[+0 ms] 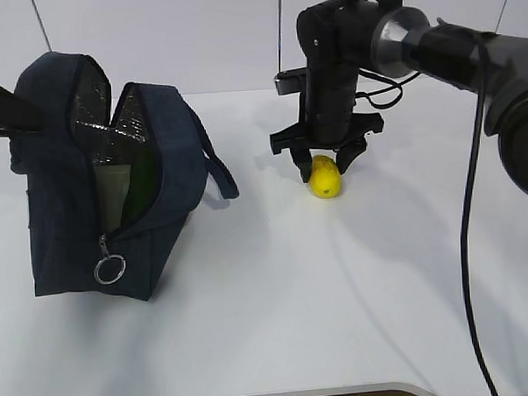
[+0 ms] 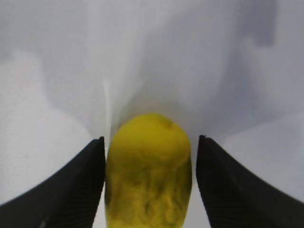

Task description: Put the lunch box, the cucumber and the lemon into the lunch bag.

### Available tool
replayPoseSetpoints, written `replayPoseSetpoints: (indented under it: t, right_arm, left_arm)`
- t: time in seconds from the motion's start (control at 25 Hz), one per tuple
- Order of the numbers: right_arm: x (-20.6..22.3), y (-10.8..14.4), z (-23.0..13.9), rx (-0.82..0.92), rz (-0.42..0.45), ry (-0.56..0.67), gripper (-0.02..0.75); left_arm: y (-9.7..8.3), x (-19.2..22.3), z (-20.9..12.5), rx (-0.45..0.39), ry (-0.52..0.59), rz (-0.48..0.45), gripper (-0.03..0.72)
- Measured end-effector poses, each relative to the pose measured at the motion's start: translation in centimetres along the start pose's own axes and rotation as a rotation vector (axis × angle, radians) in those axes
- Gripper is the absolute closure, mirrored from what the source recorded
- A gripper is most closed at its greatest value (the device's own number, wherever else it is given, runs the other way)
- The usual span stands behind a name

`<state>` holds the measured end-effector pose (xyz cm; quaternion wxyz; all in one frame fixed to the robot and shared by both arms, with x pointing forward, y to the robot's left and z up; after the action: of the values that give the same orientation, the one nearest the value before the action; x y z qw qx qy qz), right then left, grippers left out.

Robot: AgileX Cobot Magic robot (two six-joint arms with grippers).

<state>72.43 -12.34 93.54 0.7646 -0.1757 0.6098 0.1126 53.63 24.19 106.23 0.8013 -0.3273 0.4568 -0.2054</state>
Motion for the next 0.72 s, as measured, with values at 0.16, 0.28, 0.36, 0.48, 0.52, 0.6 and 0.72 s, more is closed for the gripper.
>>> replayPoseSetpoints:
  t: [0.16, 0.28, 0.36, 0.48, 0.52, 0.6, 0.72]
  right_arm:
    - [0.29, 0.04, -0.07, -0.001, 0.0, 0.007, 0.256]
    - [0.29, 0.04, -0.07, -0.001, 0.0, 0.007, 0.257]
    - [0.29, 0.04, -0.07, -0.001, 0.0, 0.007, 0.269]
    - [0.29, 0.04, -0.07, -0.001, 0.0, 0.007, 0.309]
    - [0.29, 0.04, -0.07, -0.001, 0.0, 0.007, 0.318]
    - [0.29, 0.04, -0.05, -0.001, 0.0, 0.005, 0.335]
    - [0.29, 0.04, -0.05, -0.001, 0.0, 0.005, 0.358]
  left_arm:
    - [-0.01, 0.0, 0.01, -0.001, -0.001, -0.001, 0.68]
    - [0.0, 0.0, 0.02, -0.001, -0.002, 0.0, 0.68]
    - [0.0, 0.0, 0.02, -0.001, -0.002, 0.0, 0.68]
    - [0.0, 0.0, 0.02, -0.001, -0.002, 0.0, 0.68]
    - [0.0, 0.0, 0.02, -0.001, -0.002, 0.0, 0.68]
    - [0.0, 0.0, 0.02, -0.001, -0.002, 0.0, 0.68]
    - [0.0, 0.0, 0.02, -0.001, -0.002, 0.0, 0.68]
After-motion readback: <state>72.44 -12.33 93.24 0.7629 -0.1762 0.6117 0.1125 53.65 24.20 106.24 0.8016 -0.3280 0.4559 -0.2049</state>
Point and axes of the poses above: a point on each arm's last joint axis where the gripper is mounted, x pointing out along that axis toward the gripper, y along the wrist's bending axis when the last joint is at zero, z = x × y, the point moved 1 cm from there along x, pointing out along that axis toward the gripper, and after that the axes turned 15 degrees about -x, right-handed, at the moved point
